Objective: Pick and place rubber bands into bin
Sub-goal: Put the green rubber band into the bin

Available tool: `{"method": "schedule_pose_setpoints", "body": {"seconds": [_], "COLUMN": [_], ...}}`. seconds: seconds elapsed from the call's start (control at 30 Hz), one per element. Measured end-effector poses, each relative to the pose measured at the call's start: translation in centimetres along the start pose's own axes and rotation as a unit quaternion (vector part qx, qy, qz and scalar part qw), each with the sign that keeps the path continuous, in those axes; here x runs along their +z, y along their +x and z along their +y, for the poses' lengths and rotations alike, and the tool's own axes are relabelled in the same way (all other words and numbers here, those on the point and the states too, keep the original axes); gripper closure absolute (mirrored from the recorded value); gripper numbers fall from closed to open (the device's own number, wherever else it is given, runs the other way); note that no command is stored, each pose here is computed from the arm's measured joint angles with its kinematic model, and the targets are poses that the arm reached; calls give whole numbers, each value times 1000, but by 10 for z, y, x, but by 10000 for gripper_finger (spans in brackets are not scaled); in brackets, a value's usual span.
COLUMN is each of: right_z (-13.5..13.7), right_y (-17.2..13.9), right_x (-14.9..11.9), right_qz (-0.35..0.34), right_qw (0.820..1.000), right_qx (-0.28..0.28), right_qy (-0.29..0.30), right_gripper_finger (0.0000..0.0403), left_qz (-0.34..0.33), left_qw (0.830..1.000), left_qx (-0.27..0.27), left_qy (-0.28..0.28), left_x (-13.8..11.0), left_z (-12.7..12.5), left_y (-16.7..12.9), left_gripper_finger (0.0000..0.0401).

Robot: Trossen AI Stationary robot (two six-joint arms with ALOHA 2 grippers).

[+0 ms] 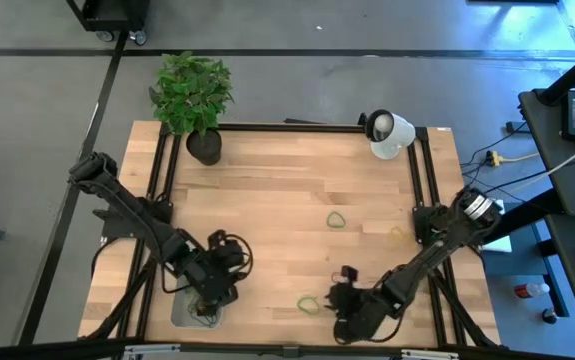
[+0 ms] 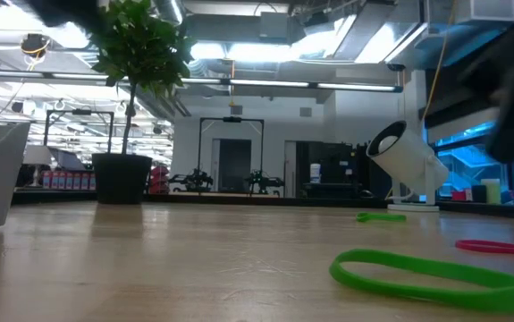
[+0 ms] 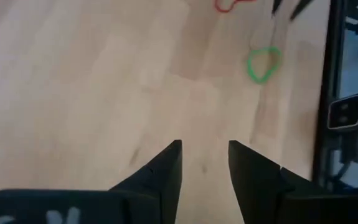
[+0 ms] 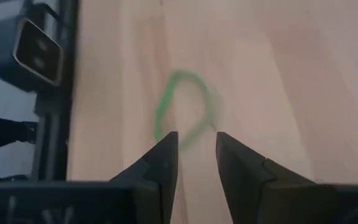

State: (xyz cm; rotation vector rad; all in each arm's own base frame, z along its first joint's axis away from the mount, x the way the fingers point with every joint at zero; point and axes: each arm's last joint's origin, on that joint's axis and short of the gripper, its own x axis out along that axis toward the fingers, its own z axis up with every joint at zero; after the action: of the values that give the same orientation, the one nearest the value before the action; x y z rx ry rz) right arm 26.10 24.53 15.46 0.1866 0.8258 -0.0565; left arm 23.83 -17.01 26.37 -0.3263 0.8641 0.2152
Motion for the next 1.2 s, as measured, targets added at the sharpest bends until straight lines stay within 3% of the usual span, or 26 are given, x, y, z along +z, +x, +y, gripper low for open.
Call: {"method": "schedule_pose_setpoints", "body": {"seconds": [0.17, 0.47, 0.57, 0.67, 0.87, 1.03, 1.2], "right_z": [-5, -14, -10, -5, 1, 8, 10], "right_y": [32, 79, 88, 91, 74, 29, -8], "right_x": [9, 12, 13, 18, 38, 79, 112], "right_qz": [-21, 37, 82, 89, 68, 23, -13], "right_qw": [1000, 998, 995, 995, 995, 993, 987], "right_qx": [18, -30, -33, -42, -57, -79, -136], "right_qy": [-4, -31, -44, 0, 53, 81, 87], "right_gripper_finger": [291, 293, 319, 376, 397, 399, 401], "left_qz": [2, 19, 14, 7, -16, -53, -103], "left_qw": [999, 989, 987, 985, 984, 975, 967], "left_qx": [17, 11, 21, 38, 34, -22, -74], "left_qy": [48, 143, 160, 167, 171, 216, 220], "left_x": [7, 10, 14, 21, 40, 56, 73], "left_z": [9, 13, 16, 23, 32, 31, 29], "left_y": [6, 9, 11, 14, 22, 26, 29], "left_gripper_finger": [291, 303, 303, 303, 301, 283, 246]}}
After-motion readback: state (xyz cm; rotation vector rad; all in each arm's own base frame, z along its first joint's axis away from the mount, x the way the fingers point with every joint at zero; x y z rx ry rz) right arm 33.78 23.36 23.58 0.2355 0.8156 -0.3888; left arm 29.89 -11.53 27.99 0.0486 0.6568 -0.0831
